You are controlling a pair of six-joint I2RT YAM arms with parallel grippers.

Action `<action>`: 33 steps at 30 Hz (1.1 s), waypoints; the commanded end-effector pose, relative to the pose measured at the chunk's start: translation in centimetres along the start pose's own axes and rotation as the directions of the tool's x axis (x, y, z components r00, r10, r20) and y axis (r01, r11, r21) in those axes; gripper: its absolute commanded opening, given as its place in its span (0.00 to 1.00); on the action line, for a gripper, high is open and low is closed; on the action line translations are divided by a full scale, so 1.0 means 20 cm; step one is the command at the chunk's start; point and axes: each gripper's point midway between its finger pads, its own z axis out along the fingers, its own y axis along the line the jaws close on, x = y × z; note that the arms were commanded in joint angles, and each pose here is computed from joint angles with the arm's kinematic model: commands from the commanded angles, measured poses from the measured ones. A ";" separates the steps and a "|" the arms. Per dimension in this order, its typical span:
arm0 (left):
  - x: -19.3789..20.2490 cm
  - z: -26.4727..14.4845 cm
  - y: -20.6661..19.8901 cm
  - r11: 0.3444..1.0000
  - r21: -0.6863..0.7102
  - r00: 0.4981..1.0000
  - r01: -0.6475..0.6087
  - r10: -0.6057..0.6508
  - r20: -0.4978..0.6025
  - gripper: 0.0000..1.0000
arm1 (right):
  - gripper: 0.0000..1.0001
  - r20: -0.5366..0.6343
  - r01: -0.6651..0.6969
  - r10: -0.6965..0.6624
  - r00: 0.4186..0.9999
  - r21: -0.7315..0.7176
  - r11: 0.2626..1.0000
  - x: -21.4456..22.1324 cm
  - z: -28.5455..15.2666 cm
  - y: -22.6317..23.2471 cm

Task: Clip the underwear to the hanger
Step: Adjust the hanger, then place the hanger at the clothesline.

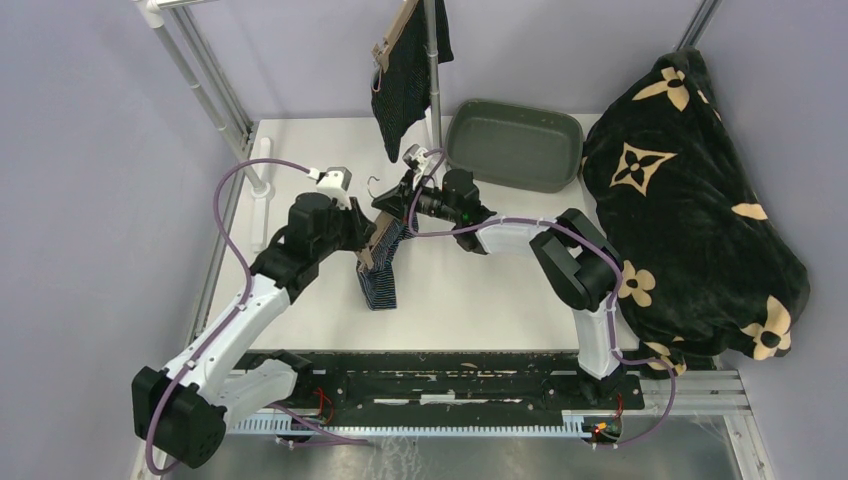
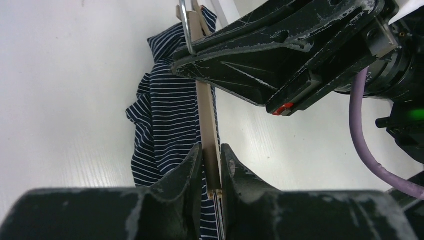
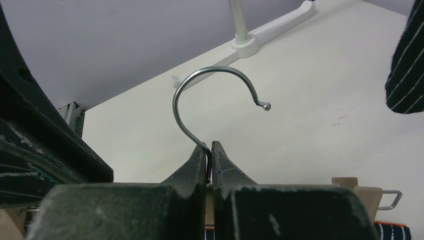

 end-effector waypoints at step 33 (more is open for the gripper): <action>-0.14 0.04 0.00 0.996 -0.077 0.999 0.049 -0.049 -0.001 0.03 | 0.65 0.168 0.201 -0.202 0.965 0.023 0.979 -0.52 -0.18 0.18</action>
